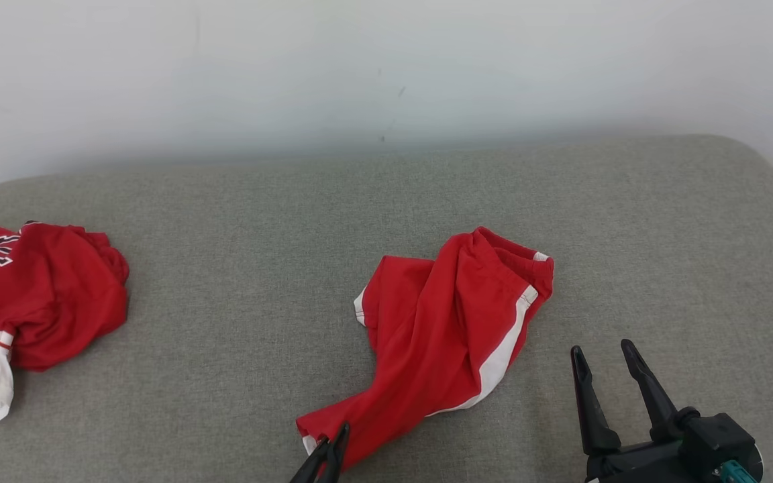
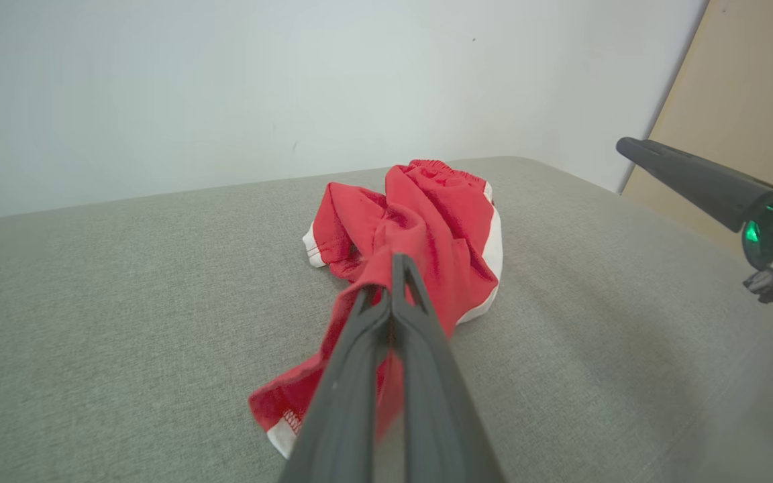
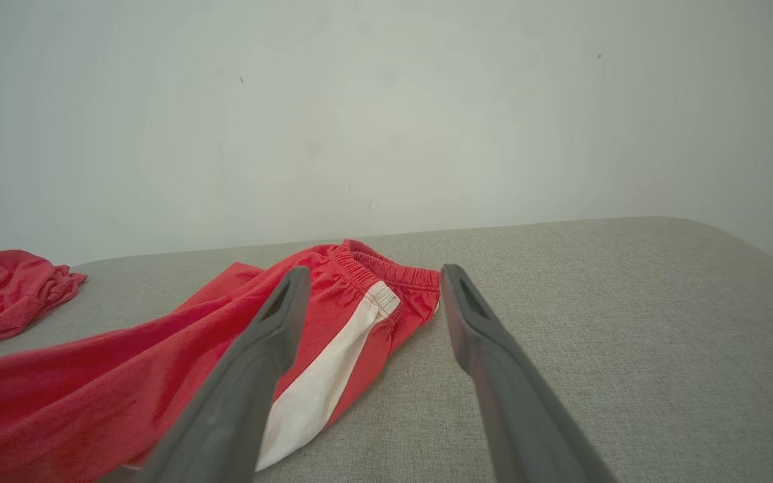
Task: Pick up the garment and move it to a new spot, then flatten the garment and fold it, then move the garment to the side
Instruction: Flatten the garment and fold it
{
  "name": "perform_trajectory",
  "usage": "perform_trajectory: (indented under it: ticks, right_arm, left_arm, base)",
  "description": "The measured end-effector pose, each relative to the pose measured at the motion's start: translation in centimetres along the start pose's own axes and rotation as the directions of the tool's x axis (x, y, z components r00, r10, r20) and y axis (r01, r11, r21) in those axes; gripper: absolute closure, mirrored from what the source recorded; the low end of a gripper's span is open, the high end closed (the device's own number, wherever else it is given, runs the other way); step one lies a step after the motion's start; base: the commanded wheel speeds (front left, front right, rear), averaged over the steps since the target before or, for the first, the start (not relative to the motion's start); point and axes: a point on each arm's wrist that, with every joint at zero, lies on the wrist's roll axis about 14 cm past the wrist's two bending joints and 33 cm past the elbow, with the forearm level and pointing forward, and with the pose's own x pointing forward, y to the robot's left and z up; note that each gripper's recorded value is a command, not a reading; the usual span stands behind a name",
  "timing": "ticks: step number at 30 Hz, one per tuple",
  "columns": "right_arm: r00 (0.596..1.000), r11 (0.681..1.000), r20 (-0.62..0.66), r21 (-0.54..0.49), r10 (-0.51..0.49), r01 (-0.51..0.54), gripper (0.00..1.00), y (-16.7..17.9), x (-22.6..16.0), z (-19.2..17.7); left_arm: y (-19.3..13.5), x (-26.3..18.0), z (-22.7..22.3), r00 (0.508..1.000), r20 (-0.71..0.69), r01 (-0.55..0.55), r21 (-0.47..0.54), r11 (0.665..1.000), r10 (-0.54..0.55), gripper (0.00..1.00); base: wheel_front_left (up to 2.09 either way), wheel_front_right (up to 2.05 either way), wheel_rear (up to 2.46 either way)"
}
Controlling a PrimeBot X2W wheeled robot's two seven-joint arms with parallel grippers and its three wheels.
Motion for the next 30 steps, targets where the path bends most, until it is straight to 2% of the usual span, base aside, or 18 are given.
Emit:
perform_trajectory:
  ticks: [7,10,16,25,30]
  right_arm:
    - [1.000,1.000,-0.008,0.002,0.010,-0.010,0.00,0.3,0.2,-0.3]
    - [1.000,1.000,-0.008,-0.001,0.007,-0.007,0.00,0.1,0.3,-0.2]
    - [0.999,0.999,-0.023,-0.014,-0.030,0.030,0.00,-1.3,0.2,-0.6]
    - [0.992,0.994,-0.064,-0.031,-0.111,0.109,0.00,-4.1,-0.1,-1.8]
    - [0.987,0.991,-0.084,-0.035,-0.134,0.132,0.00,-4.8,-0.4,-2.4]
  left_arm:
    - [1.2,-0.1,0.5,1.000,0.003,-0.024,0.019,1.000,0.024,1.00]
    - [2.5,0.7,0.9,1.000,0.007,-0.024,0.074,0.997,0.023,1.00]
    - [5.3,3.9,1.0,1.000,-0.003,-0.016,0.150,0.989,0.017,1.00]
    - [9.8,8.7,-1.1,0.997,-0.065,-0.038,0.179,0.983,0.051,1.00]
    - [11.6,10.0,-2.3,0.990,-0.108,-0.063,0.217,0.974,0.088,0.99]
  base:
    - [0.00,0.00,0.00]
    - [0.00,0.00,0.00]
    - [0.00,0.00,0.00]
    - [0.00,0.00,0.00]
    - [0.00,0.00,0.00]
